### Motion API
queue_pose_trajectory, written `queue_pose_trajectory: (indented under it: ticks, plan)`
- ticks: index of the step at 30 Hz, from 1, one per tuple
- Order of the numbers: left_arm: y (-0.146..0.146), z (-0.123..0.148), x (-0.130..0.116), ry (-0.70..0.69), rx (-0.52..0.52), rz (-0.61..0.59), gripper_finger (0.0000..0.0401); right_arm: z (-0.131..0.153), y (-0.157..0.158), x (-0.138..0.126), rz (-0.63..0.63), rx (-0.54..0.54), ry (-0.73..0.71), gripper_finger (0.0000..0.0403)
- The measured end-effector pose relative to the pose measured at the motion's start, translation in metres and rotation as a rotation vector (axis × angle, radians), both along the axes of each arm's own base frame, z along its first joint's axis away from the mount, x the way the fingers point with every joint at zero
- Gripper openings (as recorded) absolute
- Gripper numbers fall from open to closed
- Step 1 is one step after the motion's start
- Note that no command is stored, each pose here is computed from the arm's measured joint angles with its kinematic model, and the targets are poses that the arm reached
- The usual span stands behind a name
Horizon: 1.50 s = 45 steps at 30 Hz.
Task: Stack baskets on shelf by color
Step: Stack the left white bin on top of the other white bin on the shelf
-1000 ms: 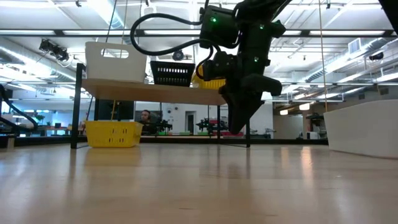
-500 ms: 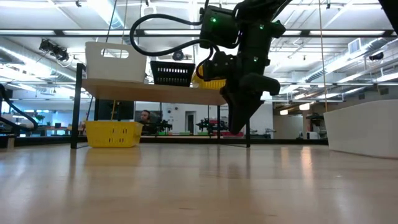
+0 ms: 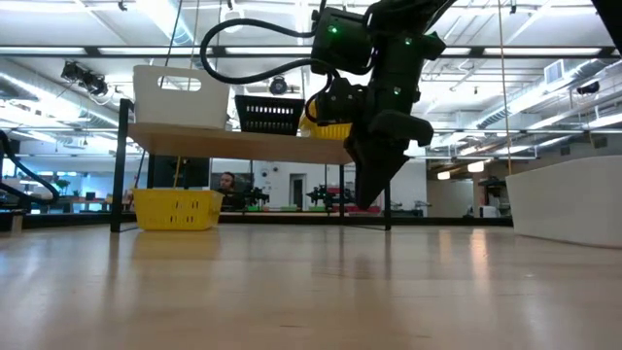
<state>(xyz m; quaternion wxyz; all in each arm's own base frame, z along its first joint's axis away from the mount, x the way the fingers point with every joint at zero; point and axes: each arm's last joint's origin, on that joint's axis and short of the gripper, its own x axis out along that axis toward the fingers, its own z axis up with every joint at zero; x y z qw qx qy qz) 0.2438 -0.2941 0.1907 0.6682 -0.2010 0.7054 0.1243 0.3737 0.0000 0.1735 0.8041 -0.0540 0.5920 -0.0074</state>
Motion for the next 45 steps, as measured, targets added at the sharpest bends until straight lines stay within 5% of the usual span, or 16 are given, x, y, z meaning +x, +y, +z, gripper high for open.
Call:
queue_pose_trajectory:
  ticks: [5,15,24,34,45]
  plan:
    - [0.005,0.0,0.004,-0.002,0.005,-0.057,0.0013,0.0,0.0,0.001,-0.001,0.001,-0.014,0.0078]
    - [0.022,0.016,0.011,0.037,0.029,-0.143,0.0006,0.0,0.0,0.001,-0.027,0.009,-0.01,0.0078]
    - [0.042,0.089,0.016,0.05,0.181,-0.179,0.0005,0.0,0.0,0.0,-0.028,0.009,0.0,0.0078]
    - [0.065,0.167,0.029,-0.286,0.18,-0.221,0.0004,-0.001,0.0,-0.001,-0.038,0.012,0.005,0.0078]
    - [0.091,0.19,0.029,-0.355,0.181,-0.277,0.0004,-0.001,0.0,-0.001,-0.042,0.013,0.009,0.0078]
